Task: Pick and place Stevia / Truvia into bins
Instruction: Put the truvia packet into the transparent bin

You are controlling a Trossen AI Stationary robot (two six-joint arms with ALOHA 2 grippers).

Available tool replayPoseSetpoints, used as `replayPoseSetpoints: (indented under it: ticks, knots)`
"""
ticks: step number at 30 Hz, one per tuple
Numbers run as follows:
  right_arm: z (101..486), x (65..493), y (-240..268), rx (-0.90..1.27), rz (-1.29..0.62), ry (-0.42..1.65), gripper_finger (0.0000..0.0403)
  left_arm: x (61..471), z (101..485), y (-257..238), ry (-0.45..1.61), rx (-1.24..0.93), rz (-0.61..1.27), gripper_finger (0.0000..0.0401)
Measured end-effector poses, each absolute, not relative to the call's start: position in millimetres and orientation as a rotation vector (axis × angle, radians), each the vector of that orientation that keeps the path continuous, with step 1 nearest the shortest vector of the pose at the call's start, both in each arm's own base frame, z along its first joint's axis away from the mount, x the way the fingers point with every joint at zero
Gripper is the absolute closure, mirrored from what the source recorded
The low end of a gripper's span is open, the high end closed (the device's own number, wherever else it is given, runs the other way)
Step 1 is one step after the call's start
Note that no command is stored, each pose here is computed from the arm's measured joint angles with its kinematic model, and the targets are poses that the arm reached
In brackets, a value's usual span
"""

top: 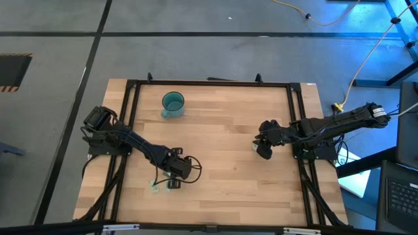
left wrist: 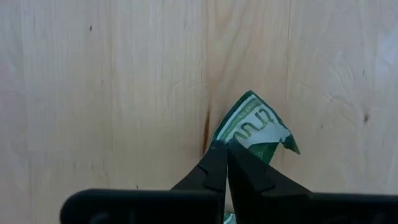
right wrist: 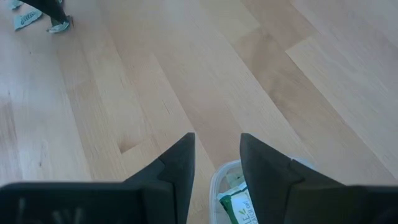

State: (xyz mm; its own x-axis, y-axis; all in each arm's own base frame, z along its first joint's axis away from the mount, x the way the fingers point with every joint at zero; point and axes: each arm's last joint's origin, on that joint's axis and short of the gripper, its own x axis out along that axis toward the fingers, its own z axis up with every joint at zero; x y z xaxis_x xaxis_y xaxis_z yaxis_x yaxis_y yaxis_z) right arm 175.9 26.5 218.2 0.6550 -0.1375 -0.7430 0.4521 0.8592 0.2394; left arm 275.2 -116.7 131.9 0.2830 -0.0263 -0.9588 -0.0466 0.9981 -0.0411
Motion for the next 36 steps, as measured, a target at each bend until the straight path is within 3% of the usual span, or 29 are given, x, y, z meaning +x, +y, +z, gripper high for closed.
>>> replayPoseSetpoints:
  ticks: [7, 14, 20, 25, 36]
  knots:
    - [226, 184, 30, 0.388, -0.266, 0.691, 0.0272, 287, 149, -121, 1.221, -0.006, -0.042, 0.0399]
    - [239, 198, 49, 0.054, 0.051, 0.534, 0.0272, 320, 181, -126, 0.867, 0.210, -0.078, 0.0398]
    - [236, 219, 71, -0.159, 0.213, 0.413, 0.0272, 347, 202, -112, 0.606, 0.073, -0.221, 0.0398]
    - [228, 233, 88, -0.271, 0.332, 0.334, 0.0272, 355, 205, -89, 0.581, 0.014, -0.256, 0.0398]
    - [213, 258, 99, -0.351, 0.342, 0.211, 0.0272, 362, 208, -67, 0.544, -0.003, -0.214, 0.0398]
